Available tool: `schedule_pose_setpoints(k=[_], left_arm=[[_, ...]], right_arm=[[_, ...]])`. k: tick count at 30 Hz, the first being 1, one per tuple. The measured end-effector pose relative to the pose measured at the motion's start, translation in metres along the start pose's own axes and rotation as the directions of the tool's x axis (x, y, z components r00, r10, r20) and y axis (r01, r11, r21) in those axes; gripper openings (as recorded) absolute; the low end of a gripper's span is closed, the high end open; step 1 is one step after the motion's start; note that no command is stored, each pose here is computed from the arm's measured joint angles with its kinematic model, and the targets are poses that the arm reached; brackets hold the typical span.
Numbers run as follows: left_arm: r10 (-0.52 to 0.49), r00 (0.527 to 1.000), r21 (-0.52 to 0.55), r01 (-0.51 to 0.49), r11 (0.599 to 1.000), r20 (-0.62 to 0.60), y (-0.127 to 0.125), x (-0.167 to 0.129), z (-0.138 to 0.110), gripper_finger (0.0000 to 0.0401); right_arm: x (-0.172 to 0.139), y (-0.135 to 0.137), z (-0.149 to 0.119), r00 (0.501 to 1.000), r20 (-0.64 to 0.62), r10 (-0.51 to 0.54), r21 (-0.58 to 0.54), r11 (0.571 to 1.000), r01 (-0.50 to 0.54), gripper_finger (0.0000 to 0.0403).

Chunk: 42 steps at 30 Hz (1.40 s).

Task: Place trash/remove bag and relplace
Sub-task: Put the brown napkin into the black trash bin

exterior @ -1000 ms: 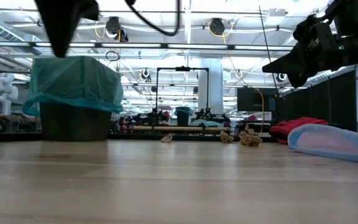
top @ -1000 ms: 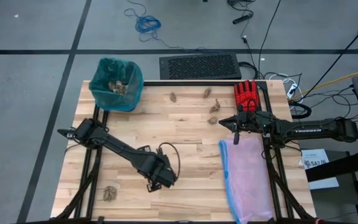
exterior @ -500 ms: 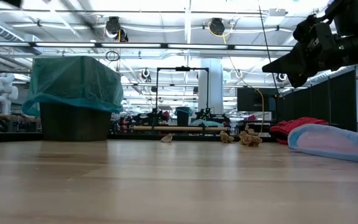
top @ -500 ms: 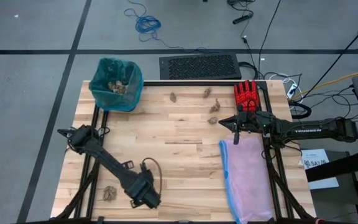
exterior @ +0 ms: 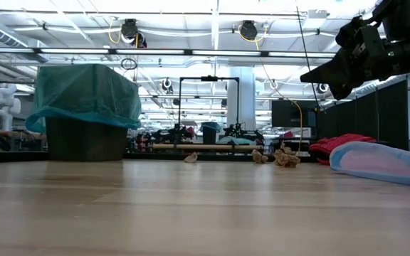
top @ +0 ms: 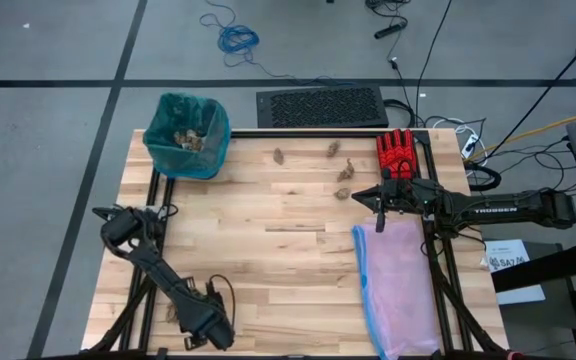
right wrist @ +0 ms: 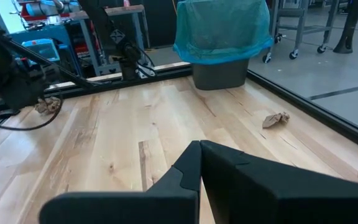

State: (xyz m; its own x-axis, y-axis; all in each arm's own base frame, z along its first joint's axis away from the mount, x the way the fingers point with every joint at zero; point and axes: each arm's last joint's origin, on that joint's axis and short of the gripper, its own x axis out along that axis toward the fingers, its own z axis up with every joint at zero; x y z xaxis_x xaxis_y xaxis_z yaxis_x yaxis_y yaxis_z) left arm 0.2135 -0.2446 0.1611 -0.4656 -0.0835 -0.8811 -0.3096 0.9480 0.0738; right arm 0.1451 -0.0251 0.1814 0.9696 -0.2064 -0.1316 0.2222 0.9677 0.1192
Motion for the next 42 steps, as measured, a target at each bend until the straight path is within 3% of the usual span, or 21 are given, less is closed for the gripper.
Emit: schedule_pose_setpoints(k=[14, 16, 20, 23, 32, 37, 42], left_arm=[[0.044, 0.999, -0.096, -0.047, 0.994, -0.031, 0.012, 0.045, -0.006, 0.0113], [0.045, 0.998, -0.096, -0.048, 0.994, -0.034, 0.013, 0.046, -0.006, 0.0094], [0.051, 0.998, -0.075, -0.053, 0.996, -0.022, 0.012, 0.045, -0.006, 0.0017], [0.058, 0.998, -0.061, -0.056, 0.997, 0.023, 0.008, 0.038, -0.007, 0.0008], [0.045, 0.96, -0.034, -0.037, 0.999, 0.276, -0.003, -0.023, 0.013, 0.0002], [0.156, 0.882, -0.134, -0.107, 0.985, 0.445, 0.014, -0.074, 0.035, 0.0001], [0.264, 0.784, -0.145, -0.22, 0.965, 0.562, 0.042, -0.133, 0.045, 0.0001]], right_arm=[[0.0, 0.0, 0.0, 1.0, 0.0, 0.0, 0.0, 1.0, 0.0, 0.0], [0.0, 0.0, 0.0, 1.0, 0.0, 0.001, 0.0, 1.0, -0.001, 0.0], [0.0, 0.0, 0.0, 1.0, 0.0, 0.001, 0.0, 1.0, -0.001, 0.0], [0.0, 0.0, 0.0, 1.0, 0.001, 0.0, 0.001, 1.0, 0.0, 0.0], [0.0, 0.0, 0.001, 1.0, 0.01, 0.001, 0.003, 1.0, -0.001, 0.0], [0.0, 0.0, 0.001, 1.0, 0.011, 0.002, 0.012, 1.0, -0.002, 0.0], [0.0, 0.0, 0.001, 1.0, 0.011, 0.002, 0.012, 1.0, -0.002, 0.0]])
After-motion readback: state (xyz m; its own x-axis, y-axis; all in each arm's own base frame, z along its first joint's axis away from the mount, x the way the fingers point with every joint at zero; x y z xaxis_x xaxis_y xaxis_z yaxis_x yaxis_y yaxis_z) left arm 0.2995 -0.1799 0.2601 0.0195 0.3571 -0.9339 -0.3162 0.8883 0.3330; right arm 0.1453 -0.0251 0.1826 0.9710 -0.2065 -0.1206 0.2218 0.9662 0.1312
